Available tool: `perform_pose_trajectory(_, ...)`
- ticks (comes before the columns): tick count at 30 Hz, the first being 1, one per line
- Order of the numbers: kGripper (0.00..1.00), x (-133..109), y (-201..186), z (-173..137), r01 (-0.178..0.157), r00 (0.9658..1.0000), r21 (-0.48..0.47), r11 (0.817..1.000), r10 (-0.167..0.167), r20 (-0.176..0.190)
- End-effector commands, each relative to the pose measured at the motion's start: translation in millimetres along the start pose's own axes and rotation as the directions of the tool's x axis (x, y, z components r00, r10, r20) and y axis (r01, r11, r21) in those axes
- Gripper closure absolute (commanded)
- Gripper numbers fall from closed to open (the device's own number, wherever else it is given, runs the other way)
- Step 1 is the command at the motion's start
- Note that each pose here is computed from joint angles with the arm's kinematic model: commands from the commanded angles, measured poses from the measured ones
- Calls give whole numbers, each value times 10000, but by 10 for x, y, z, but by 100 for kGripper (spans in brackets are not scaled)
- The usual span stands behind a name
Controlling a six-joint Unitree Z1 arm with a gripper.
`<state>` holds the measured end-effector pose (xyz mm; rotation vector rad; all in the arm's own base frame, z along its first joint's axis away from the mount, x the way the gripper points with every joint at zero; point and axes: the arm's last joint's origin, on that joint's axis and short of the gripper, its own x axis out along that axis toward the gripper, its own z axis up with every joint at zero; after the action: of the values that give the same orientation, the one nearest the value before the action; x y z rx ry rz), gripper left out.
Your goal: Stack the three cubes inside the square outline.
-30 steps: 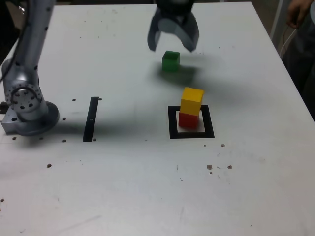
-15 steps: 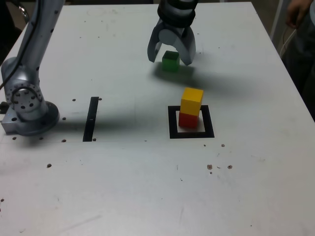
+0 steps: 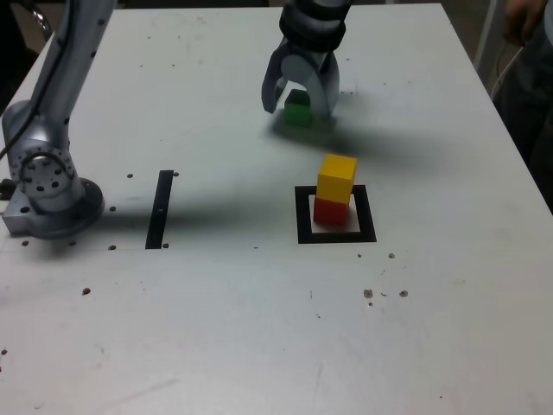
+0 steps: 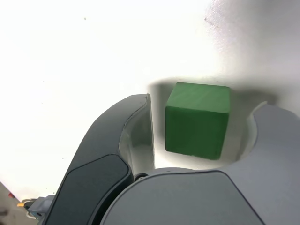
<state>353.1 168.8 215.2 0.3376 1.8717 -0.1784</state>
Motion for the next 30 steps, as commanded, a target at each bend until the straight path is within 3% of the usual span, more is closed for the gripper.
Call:
perform_pose_trajectory(1, 31, 35, 0, 11, 136, 9999, 78, 9999, -136, -89)
perform_pose_trajectory(10, 51, 17, 17, 37, 57, 9997, 85, 9999, -59, 224)
perform_pose_trajectory(17, 59, -10, -3, 98, 180, 9971, 300, 9994, -201, 729)
perform_pose_trajectory(22, 69, -41, 4, 91, 52, 9963, 254, 9997, -73, 861)
perform_pose_trajectory(30, 71, -282, -82, -77, -285, 9915, 148, 9995, 264, 1273)
